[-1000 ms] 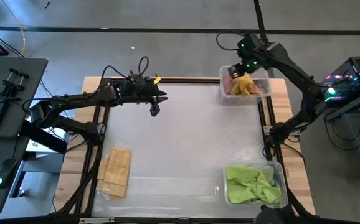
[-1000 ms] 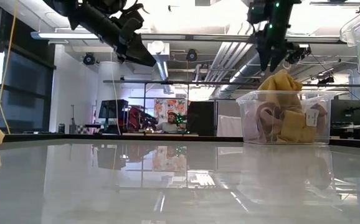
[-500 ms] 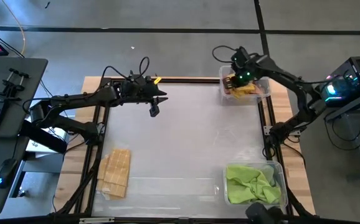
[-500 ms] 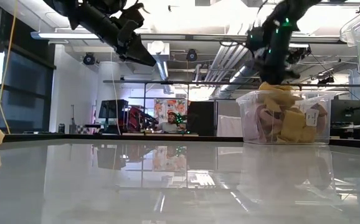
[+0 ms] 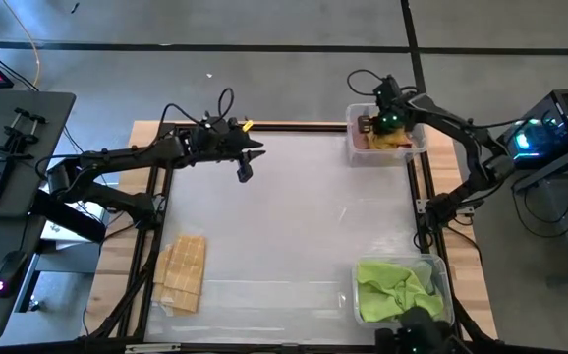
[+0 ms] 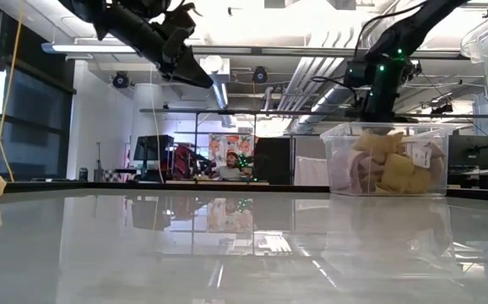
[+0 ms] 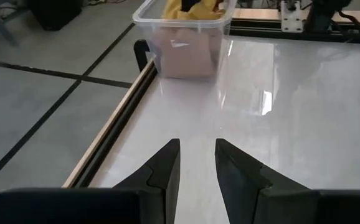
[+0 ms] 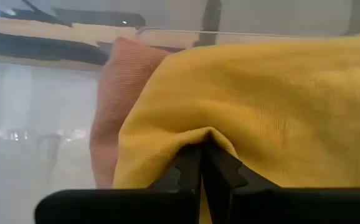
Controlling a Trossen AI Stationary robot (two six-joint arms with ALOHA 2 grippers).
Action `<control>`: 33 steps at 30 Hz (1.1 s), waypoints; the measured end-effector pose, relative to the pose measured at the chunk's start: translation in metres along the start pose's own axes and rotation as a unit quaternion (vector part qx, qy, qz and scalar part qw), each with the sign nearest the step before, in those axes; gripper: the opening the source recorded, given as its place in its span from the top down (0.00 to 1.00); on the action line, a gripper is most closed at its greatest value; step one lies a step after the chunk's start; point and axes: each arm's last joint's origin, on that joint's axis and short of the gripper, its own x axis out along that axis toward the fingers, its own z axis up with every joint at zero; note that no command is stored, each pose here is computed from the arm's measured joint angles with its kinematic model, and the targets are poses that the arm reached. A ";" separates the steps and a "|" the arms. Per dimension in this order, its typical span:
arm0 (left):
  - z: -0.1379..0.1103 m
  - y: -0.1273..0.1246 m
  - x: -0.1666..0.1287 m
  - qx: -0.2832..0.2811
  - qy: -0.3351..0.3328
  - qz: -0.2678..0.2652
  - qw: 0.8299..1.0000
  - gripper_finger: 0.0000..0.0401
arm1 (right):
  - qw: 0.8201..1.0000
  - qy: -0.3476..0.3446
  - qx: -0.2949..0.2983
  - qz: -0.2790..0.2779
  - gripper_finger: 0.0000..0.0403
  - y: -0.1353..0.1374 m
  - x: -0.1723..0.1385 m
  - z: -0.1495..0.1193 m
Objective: Sort microfiber towel by color & place in baskets
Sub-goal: Put the yellow towel into the top transparent bin, then put the light yellow towel into the top transparent bin
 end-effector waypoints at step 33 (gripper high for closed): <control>-0.084 -0.021 -0.089 -0.244 0.431 0.019 0.869 0.78 | 0.879 -0.255 -0.264 0.304 0.68 0.186 -0.138 -0.075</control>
